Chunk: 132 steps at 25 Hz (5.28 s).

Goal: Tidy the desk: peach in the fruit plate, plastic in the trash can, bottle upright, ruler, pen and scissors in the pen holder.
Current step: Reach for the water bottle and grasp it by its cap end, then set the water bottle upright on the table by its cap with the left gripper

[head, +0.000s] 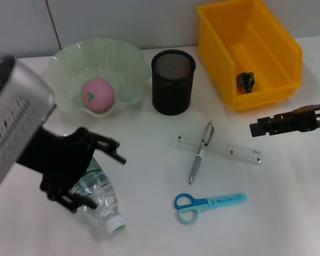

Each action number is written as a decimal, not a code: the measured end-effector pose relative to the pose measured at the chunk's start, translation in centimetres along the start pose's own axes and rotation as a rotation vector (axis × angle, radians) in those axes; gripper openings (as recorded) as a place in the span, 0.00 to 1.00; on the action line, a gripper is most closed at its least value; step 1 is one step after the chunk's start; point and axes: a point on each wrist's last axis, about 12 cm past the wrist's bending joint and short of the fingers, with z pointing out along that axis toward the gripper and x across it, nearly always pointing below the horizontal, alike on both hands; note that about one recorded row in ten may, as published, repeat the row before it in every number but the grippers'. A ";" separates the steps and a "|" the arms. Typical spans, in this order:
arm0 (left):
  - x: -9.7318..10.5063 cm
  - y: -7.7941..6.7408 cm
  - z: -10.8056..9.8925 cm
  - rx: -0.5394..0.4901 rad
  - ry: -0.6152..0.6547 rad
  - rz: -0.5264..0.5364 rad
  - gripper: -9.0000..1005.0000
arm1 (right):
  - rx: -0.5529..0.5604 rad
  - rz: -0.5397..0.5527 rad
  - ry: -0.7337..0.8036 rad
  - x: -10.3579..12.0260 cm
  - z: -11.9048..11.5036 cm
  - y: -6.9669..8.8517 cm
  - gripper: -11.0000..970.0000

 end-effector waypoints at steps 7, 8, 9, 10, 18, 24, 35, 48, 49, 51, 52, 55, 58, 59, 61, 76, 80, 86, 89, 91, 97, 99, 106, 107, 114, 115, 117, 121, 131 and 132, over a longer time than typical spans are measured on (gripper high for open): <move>-0.6 -0.1 1.3 0.129 0.098 0.116 0.83 | -0.024 0.015 0.020 -0.3 0.1 0.3 0.77; -0.7 -0.1 2.2 0.171 0.125 0.165 0.82 | -0.024 0.015 0.020 -0.3 0.1 0.3 0.77; -0.8 -0.2 2.5 0.180 0.130 0.174 0.82 | -0.025 0.017 0.020 -0.3 0.1 0.3 0.77; -0.8 -0.2 2.8 0.195 0.140 0.189 0.82 | -0.026 0.019 0.020 -0.3 0.1 0.3 0.77; -1.0 -0.3 4.5 0.242 0.181 0.250 0.80 | -0.025 0.025 0.012 -0.3 0.4 0.3 0.77; -1.1 -0.3 6.3 0.284 0.154 0.283 0.78 | -0.034 0.028 0.016 -0.2 0.6 0.4 0.77; -1.2 0.3 7.6 0.270 0.125 0.278 0.76 | -0.037 0.024 0.017 -0.2 0.7 0.5 0.77; -1.3 1.1 9.3 0.287 0.117 0.270 0.73 | -0.026 0.001 0.024 -0.3 0.4 0.4 0.77; -1.3 1.1 9.4 0.289 0.120 0.269 0.73 | -0.025 0.000 0.023 -0.4 0.3 0.4 0.77; -1.1 1.2 9.7 0.297 0.133 0.264 0.72 | -0.023 -0.001 0.023 -0.4 0.2 0.4 0.77; -1.1 1.2 9.7 0.297 0.133 0.264 0.72 | -0.021 -0.001 0.023 -0.4 0.1 0.3 0.77; -1.0 1.3 9.8 0.300 0.145 0.261 0.71 | -0.017 0.000 0.024 -0.4 -0.1 0.3 0.77; -0.9 1.3 9.9 0.302 0.155 0.259 0.70 | -0.015 0.001 0.025 -0.4 -0.1 0.2 0.77; -0.8 1.3 10.0 0.304 0.156 0.258 0.70 | -0.015 0.000 0.025 -0.4 -0.1 0.2 0.77; -0.8 1.3 10.0 0.305 0.157 0.257 0.69 | -0.009 0.000 0.023 -0.5 -0.2 0.1 0.77; -0.1 1.3 9.2 0.279 0.155 0.213 0.52 | -0.006 -0.021 0.025 -1.3 -0.2 0.3 0.77; 0.0 1.4 8.8 0.262 0.144 0.193 0.45 | -0.003 -0.026 0.026 -1.3 -0.3 0.3 0.77; 1.4 2.1 5.1 0.095 0.040 0.007 0.46 | -0.010 -0.030 0.033 -1.4 -0.3 0.4 0.77; 2.6 2.4 3.1 -0.001 -0.001 -0.096 0.46 | -0.018 -0.031 0.042 -1.4 -0.1 0.5 0.77; 3.5 2.4 1.8 -0.064 -0.027 -0.169 0.46 | -0.023 -0.030 0.045 -1.4 -0.1 0.5 0.77; 5.6 1.6 0.3 -0.174 -0.067 -0.323 0.47 | -0.041 -0.029 0.056 -1.1 -0.2 0.7 0.77; 6.7 1.1 -0.8 -0.247 -0.090 -0.418 0.47 | -0.048 -0.028 0.059 -1.0 -0.2 0.8 0.77; 8.5 0.5 -3.3 -0.419 -0.116 -0.628 0.47 | -0.069 -0.023 0.068 -0.7 -0.1 1.0 0.77; 8.9 0.4 -3.7 -0.445 -0.120 -0.661 0.48 | -0.069 -0.023 0.068 -0.7 -0.1 1.0 0.77; 10.5 -1.0 -6.0 -0.530 -0.216 -0.891 0.48 | -0.092 -0.044 0.078 -0.6 0.0 1.2 0.77; 10.6 -1.1 -6.2 -0.529 -0.226 -0.908 0.48 | -0.095 -0.048 0.080 -0.5 0.1 1.3 0.77; 10.8 -1.4 -6.6 -0.525 -0.244 -0.959 0.48 | -0.102 -0.052 0.082 -0.4 0.1 1.3 0.77; 11.1 -2.1 -7.1 -0.531 -0.248 -1.050 0.49 | -0.110 -0.049 0.084 0.0 0.2 1.3 0.77; 13.0 -5.0 -9.0 -0.671 -0.277 -1.282 0.50 | -0.132 -0.069 0.090 0.3 0.2 1.5 0.77; 13.1 -5.2 -9.1 -0.687 -0.284 -1.294 0.50 | -0.132 -0.071 0.090 0.3 0.2 1.5 0.77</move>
